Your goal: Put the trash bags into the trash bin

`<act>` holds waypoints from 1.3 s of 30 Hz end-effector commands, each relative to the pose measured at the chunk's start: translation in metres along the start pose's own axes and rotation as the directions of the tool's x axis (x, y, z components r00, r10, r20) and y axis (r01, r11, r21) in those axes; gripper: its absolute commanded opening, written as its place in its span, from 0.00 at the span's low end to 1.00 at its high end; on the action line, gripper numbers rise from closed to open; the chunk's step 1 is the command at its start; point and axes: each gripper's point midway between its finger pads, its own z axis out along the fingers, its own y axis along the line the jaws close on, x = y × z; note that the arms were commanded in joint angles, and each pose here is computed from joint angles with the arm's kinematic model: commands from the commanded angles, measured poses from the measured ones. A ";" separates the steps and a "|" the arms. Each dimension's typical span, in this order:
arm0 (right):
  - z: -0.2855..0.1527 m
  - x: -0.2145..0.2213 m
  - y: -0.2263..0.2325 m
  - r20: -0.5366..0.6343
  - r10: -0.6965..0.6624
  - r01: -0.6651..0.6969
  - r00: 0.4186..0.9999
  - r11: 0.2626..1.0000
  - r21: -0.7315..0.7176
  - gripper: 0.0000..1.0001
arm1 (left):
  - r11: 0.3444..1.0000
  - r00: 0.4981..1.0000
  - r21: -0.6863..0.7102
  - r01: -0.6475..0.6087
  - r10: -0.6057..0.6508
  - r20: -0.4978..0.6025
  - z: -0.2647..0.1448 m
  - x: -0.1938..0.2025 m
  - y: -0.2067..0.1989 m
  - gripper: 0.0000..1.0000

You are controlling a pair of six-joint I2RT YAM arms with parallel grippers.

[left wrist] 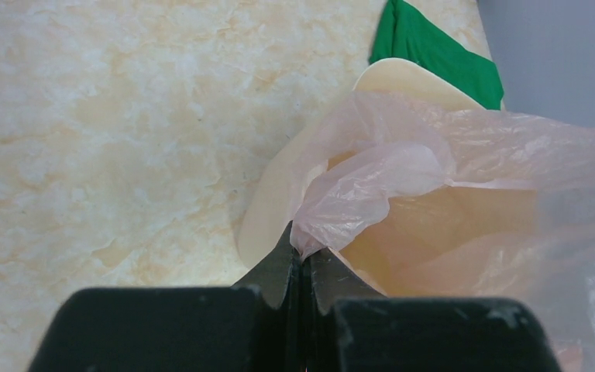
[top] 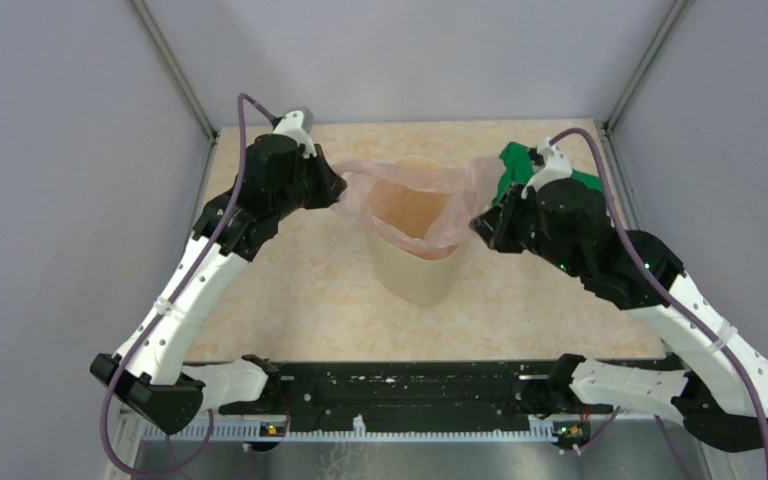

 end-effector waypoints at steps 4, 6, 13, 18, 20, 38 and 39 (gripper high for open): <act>-0.023 0.091 -0.037 -0.290 -0.070 0.061 0.954 0.997 -0.040 0.00 | 0.998 0.999 -0.046 -0.031 0.029 -0.034 0.001 0.007 0.026 0.01; -0.025 0.105 -0.046 -0.329 -0.077 0.069 0.941 0.997 -0.034 0.00 | 0.999 0.998 -0.044 -0.022 0.020 -0.053 0.004 0.013 0.032 0.01; -0.024 0.129 -0.069 -0.364 -0.065 0.076 0.929 0.997 0.015 0.00 | 0.996 0.995 -0.084 -0.015 0.006 -0.104 0.019 0.026 0.057 0.00; -0.008 0.138 -0.088 -0.339 -0.046 0.085 0.940 0.991 0.102 0.00 | 0.996 0.989 -0.093 0.009 -0.022 -0.143 0.038 0.041 0.066 0.00; -0.002 0.143 -0.102 -0.325 -0.039 0.096 0.945 0.982 0.161 0.00 | 0.996 0.988 -0.093 0.015 -0.030 -0.154 0.046 0.044 0.069 0.00; -0.007 0.113 -0.129 -0.174 -0.055 0.105 0.983 0.949 0.297 0.35 | 0.998 0.983 -0.055 0.030 -0.039 -0.177 0.097 0.033 0.064 0.00; -0.011 0.109 -0.126 -0.163 -0.056 0.101 0.985 0.953 0.286 0.43 | 0.998 0.984 -0.051 0.030 -0.038 -0.175 0.097 0.032 0.063 0.00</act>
